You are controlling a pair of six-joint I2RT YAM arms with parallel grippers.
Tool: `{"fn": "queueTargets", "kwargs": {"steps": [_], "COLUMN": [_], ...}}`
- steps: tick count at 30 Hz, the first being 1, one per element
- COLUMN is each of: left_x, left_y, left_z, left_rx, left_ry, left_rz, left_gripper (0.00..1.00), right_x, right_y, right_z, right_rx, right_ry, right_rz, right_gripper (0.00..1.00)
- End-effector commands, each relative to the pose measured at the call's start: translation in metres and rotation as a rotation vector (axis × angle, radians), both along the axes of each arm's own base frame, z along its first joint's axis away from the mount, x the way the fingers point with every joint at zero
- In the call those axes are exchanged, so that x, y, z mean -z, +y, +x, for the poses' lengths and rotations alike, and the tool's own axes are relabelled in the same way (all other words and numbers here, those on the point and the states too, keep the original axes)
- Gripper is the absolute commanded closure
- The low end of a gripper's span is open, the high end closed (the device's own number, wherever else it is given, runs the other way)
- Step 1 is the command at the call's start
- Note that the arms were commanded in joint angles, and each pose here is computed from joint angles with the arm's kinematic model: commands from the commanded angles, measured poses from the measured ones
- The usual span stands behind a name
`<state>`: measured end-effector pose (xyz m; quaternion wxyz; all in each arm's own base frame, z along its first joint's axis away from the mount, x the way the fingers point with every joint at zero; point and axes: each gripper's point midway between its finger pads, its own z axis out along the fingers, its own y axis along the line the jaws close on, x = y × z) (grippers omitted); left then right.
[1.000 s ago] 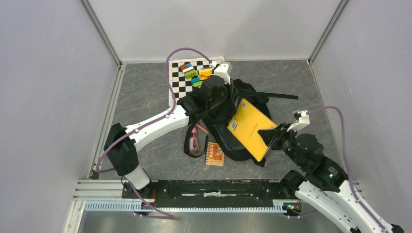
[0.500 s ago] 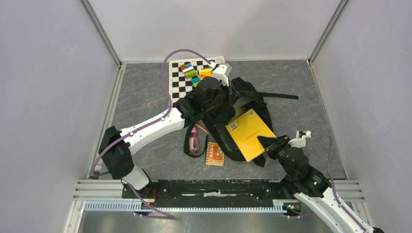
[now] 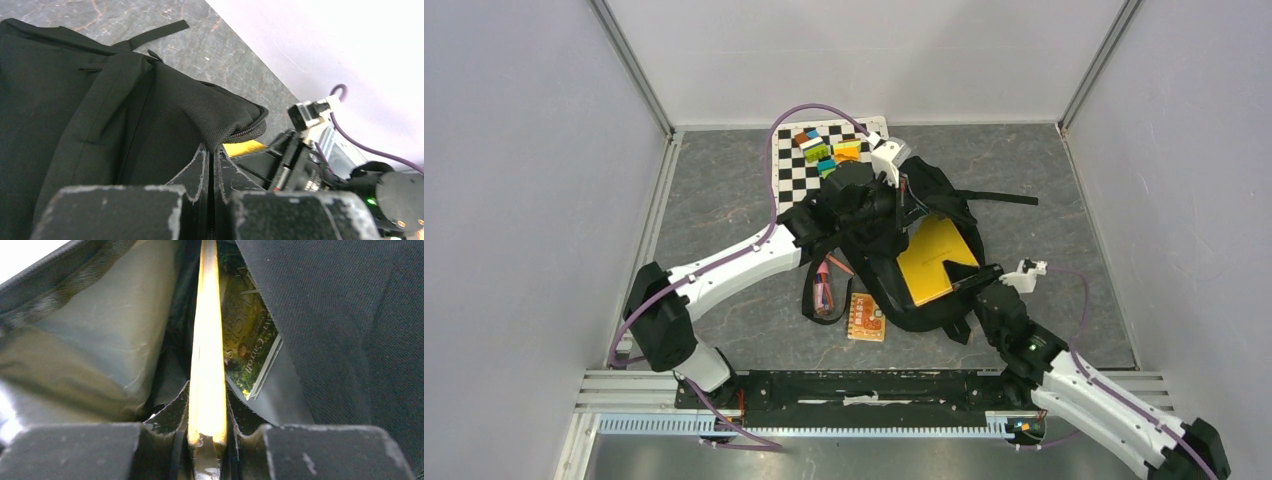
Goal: Pack the student bag
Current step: Place the book in the student bag.
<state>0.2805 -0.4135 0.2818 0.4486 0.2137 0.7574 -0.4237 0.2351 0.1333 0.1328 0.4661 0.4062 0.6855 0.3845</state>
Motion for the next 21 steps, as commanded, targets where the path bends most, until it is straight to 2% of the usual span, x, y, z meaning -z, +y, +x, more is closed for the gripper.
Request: {"fn": "queueTargets", "kwargs": {"steps": [1, 8, 15, 17, 21], "left_x": [-0.076, -0.071, -0.058, -0.056, -0.052], "left_y": [-0.002, 0.002, 0.002, 0.004, 0.007], "left_z": [-0.022, -0.030, -0.029, -0.029, -0.023], "left_rx": [0.132, 0.166, 0.154, 0.143, 0.096], "left_ry": [-0.178, -0.177, -0.136, -0.124, -0.092], "left_rz": [-0.153, -0.117, -0.106, -0.105, -0.110], "left_gripper": [0.98, 0.98, 0.98, 0.98, 0.98], "right_x": [-0.059, -0.044, -0.020, -0.016, 0.004], "right_y": [0.012, 0.010, 0.033, 0.036, 0.037], "right_z": [0.027, 0.059, 0.089, 0.091, 0.091], "right_rx": [0.045, 0.070, -0.044, -0.058, -0.085], "right_ry": [-0.160, -0.141, -0.062, -0.063, -0.026], "right_rz": [0.118, -0.028, -0.164, -0.178, -0.251], "right_gripper": [1.00, 1.00, 1.00, 0.95, 0.76]}}
